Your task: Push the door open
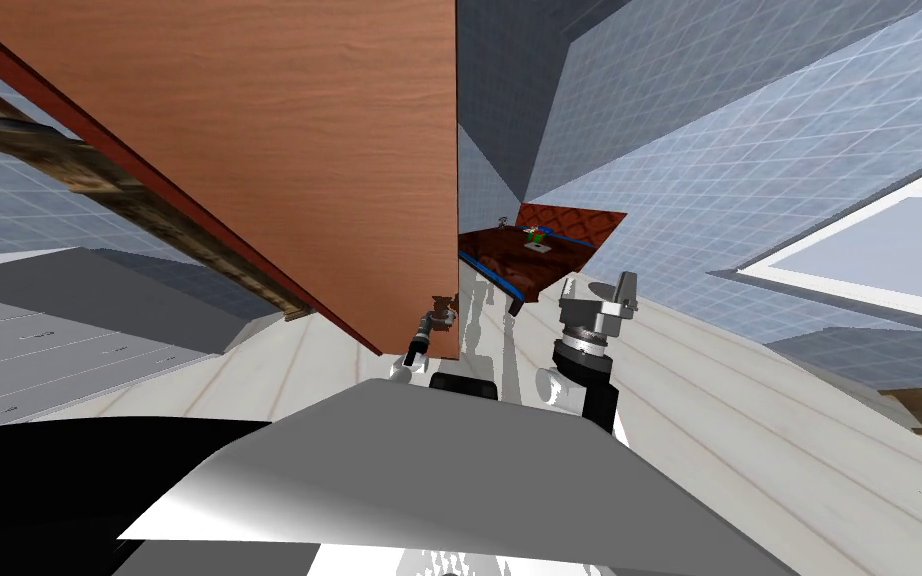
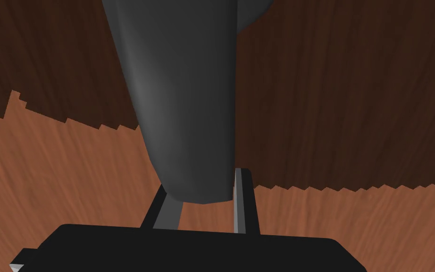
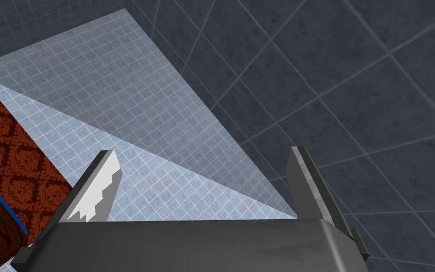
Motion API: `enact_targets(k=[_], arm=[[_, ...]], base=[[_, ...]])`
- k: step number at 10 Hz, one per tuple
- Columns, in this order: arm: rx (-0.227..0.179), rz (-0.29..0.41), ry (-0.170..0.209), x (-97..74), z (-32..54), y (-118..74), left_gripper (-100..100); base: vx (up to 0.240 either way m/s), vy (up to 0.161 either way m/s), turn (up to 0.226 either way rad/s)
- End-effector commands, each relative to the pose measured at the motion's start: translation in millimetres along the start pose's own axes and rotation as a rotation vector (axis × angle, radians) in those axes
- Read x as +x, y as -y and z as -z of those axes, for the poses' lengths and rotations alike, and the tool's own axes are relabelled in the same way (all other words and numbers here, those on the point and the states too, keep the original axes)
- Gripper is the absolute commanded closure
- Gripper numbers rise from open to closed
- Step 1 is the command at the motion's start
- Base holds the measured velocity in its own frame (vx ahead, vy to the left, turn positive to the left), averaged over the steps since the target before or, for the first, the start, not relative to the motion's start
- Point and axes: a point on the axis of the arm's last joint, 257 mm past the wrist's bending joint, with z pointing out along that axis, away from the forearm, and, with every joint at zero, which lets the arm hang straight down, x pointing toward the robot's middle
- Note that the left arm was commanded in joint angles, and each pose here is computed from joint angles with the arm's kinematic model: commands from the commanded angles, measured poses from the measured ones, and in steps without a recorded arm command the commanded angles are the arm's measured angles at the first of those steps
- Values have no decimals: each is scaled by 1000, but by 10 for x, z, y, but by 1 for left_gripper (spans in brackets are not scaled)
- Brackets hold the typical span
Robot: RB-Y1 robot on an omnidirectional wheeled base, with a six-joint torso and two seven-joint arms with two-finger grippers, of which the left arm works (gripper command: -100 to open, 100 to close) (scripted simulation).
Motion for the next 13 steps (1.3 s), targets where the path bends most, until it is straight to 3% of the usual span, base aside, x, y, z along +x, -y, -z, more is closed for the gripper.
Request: enact_targets(k=[1,6,10,11,12,13], arm=[[13,10,17,3,-30,47,100],[5,48,45,117,-2,28,100],[3,57,50,153,5,25,100],[-4,44,73,-31,8,-7,100],[2,16,107,-321,0,0,100],[3,12,113,-364,-2,3,100]], base=[[181,-92,93],[106,-104,73],[22,-38,17],[7,-3,39],[137,-42,42],[203,-97,59]])
